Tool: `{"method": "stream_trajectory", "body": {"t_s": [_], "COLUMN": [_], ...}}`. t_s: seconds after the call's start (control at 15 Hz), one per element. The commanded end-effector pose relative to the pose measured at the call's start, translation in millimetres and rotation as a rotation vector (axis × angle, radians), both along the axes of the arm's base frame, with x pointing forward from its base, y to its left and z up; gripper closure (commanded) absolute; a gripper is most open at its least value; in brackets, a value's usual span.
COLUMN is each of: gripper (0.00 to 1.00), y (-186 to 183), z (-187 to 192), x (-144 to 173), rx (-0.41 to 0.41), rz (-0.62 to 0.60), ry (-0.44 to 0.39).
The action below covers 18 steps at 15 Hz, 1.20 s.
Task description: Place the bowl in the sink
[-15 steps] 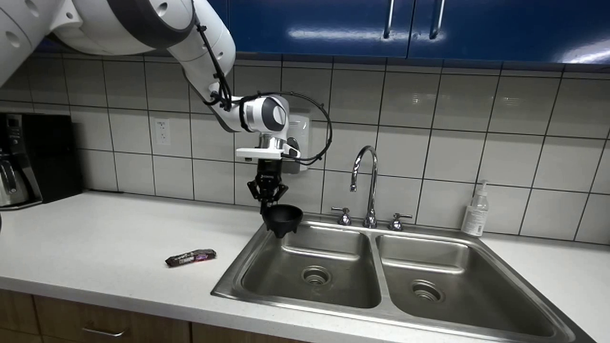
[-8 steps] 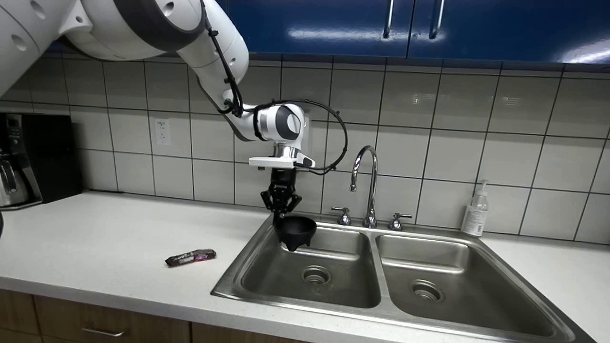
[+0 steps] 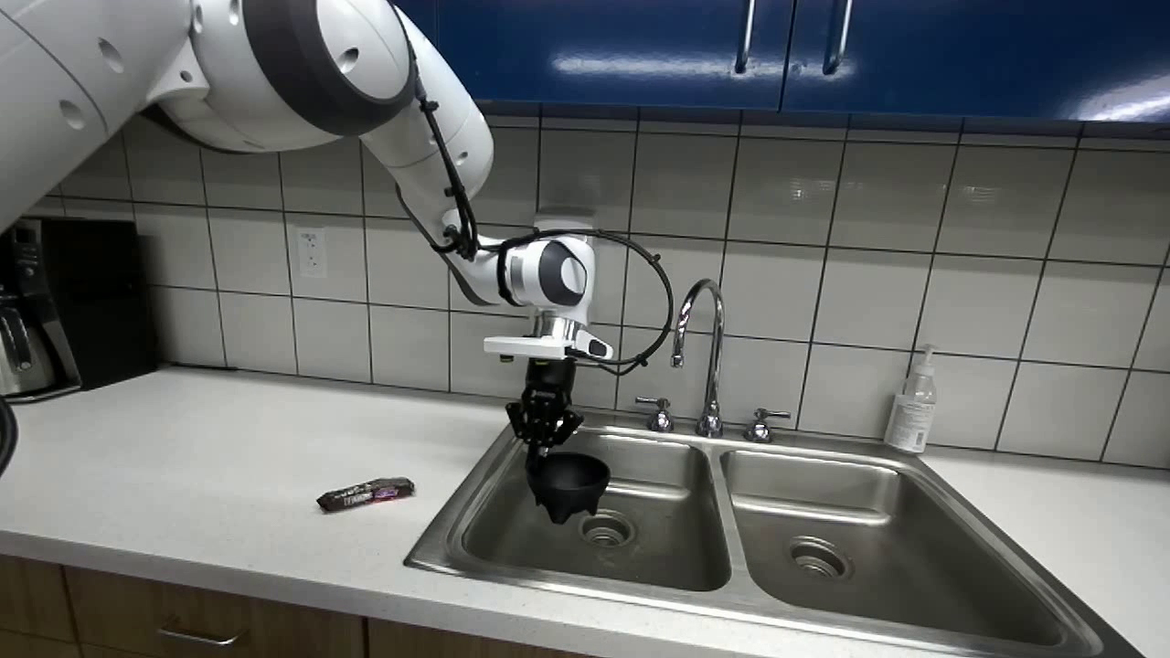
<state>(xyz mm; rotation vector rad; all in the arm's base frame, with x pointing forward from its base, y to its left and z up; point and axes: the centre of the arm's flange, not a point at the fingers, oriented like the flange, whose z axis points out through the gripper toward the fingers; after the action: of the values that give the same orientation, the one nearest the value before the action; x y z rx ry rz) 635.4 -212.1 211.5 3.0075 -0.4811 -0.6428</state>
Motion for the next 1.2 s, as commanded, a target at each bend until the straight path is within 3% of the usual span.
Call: {"method": "stream_trajectory", "body": {"t_s": [0.0, 0.4, 1.13], "gripper": [0.98, 0.98, 0.98], "y": [-11, -31, -46], "z": [-20, -56, -89], "x": [5, 9, 39], "rx": [0.003, 0.017, -0.011], "rz": [-0.074, -0.174, -0.347], "ry": [0.008, 0.040, -0.022]}}
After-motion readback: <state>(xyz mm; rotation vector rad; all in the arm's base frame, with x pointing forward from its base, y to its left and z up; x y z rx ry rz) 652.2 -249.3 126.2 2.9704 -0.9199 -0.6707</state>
